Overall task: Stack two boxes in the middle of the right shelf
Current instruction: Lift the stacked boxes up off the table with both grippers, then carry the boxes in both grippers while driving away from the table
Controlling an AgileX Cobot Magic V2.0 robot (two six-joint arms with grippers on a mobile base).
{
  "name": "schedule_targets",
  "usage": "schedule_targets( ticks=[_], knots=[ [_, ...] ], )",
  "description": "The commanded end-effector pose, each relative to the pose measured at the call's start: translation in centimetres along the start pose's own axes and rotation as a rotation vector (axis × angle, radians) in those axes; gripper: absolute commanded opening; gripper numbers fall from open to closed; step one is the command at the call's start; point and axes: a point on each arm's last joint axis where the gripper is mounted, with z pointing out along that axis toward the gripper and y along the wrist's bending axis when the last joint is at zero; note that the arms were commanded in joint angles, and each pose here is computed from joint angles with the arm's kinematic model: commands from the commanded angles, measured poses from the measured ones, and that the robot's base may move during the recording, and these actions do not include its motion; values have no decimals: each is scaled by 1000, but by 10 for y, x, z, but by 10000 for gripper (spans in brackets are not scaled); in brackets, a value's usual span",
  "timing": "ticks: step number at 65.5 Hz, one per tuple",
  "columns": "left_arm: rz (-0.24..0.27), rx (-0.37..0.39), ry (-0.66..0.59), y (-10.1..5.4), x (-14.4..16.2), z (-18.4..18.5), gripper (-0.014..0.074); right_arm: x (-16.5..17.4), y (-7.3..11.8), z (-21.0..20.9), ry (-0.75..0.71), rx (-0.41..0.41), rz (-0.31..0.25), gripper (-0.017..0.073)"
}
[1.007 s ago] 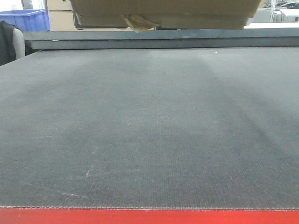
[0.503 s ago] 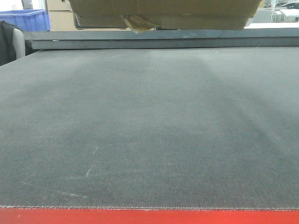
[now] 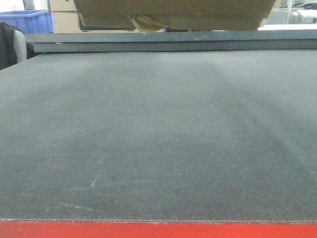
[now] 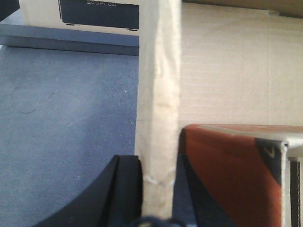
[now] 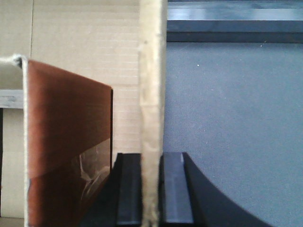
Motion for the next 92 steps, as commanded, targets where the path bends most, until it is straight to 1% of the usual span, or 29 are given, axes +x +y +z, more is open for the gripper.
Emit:
schedule_targets(
  ticks=[1, 92],
  knots=[
    [-15, 26, -81, 2, -13, -9, -111, -10, -2, -10, -84, -12, -2, -162],
    [-15, 26, -81, 2, -13, -9, -111, -10, -1, -10, -86, -13, -2, -162]
  ],
)
